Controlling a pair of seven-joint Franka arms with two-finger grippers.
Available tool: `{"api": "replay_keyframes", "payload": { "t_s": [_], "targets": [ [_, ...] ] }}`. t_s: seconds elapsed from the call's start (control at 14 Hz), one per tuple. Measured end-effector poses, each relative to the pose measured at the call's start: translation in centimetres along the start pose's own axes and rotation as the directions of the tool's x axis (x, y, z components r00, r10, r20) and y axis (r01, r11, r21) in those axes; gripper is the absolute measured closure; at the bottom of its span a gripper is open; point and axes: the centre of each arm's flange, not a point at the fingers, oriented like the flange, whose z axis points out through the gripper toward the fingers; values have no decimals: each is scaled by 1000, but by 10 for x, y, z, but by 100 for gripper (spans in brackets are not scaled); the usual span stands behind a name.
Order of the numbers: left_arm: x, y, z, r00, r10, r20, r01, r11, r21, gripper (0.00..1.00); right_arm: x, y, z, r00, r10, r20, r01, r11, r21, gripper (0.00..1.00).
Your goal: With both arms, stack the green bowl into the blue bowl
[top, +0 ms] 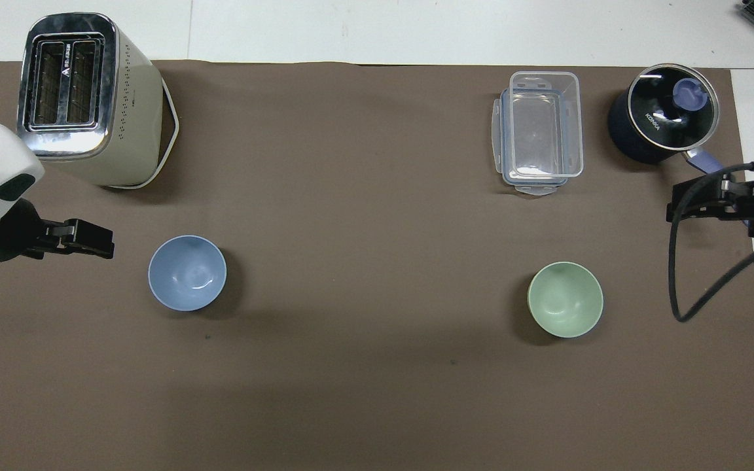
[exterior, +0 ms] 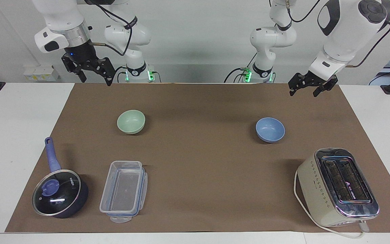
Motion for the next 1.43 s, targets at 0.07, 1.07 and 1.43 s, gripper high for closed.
{"api": "replay_keyframes", "payload": {
  "t_s": [0.07,1.07,1.43],
  "targets": [
    [2,-2,8,1000,-5,-9,5,1000,0,0,0,1,0,1000,1,0,-1,1000,0,0],
    [12,-28,156,989,-58,-138,57,998,-13,0,0,1,0,1000,2,0,-2,1000,0,0],
    [10,-27,204,991,-56,-121,55,998,-12,0,0,1,0,1000,2,0,-2,1000,0,0]
  ]
}}
